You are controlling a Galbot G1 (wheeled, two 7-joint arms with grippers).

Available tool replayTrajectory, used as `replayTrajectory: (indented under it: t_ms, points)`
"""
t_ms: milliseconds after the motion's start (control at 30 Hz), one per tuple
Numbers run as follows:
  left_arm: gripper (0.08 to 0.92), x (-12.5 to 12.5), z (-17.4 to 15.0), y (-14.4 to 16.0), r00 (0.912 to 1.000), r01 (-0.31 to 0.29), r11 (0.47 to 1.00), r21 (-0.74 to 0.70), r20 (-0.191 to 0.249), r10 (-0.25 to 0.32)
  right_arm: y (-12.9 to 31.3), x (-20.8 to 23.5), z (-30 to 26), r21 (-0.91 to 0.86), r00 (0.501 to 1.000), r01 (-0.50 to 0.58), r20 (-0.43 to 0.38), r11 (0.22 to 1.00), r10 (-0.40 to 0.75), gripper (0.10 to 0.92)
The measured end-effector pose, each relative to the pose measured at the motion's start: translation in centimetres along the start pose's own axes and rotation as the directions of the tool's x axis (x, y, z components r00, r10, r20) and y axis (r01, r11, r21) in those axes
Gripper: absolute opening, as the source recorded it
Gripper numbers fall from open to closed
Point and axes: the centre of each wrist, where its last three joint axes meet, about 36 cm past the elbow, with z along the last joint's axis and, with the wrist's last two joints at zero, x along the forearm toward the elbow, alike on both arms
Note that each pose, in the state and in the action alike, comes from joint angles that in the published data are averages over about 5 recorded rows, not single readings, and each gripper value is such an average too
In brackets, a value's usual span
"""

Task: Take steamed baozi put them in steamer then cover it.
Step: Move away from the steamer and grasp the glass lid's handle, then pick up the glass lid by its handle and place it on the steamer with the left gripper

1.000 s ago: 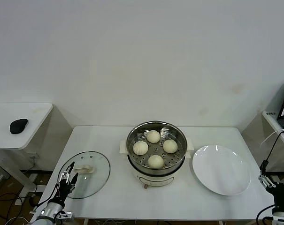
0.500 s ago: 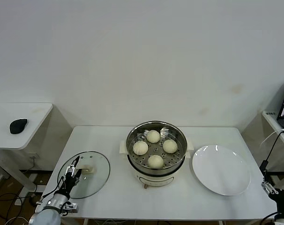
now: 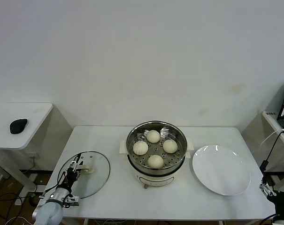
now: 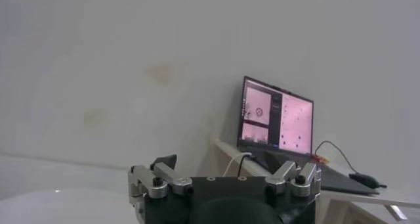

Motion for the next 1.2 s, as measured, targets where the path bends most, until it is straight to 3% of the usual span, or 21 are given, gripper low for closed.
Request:
replayTrajectory:
  t_ms: [300, 567, 867, 1200]
  points:
    - [0.377, -0.2, -0.1, -0.6, 1.0, -0.008, 1.0, 0.021, -0.004, 0.009, 0.0, 0.2, 0.1, 0.003, 1.0, 0.002, -0.003, 1.0, -0.002, 0.823]
    - [0.161, 0.4, 0.0, -0.2, 0.9996, 0.023, 0.999, 0.043, -0.014, -0.023, 0.2, 0.2, -0.1, 0.009, 1.0, 0.019, 0.006, 1.0, -0.019, 0.823]
    - [0.144, 1.8, 0.4, 3.3, 0.9958, 0.077, 0.997, 0.029, -0.053, -0.075, 0.6, 0.3, -0.4, 0.029, 0.997, 0.069, 0.023, 0.997, -0.069, 0.823]
    - [0.144, 3.6, 1.2, 12.3, 0.9861, 0.136, 0.99, 0.047, -0.102, -0.131, 1.7, 0.7, -0.6, 0.031, 0.993, 0.11, 0.041, 0.993, -0.112, 0.823]
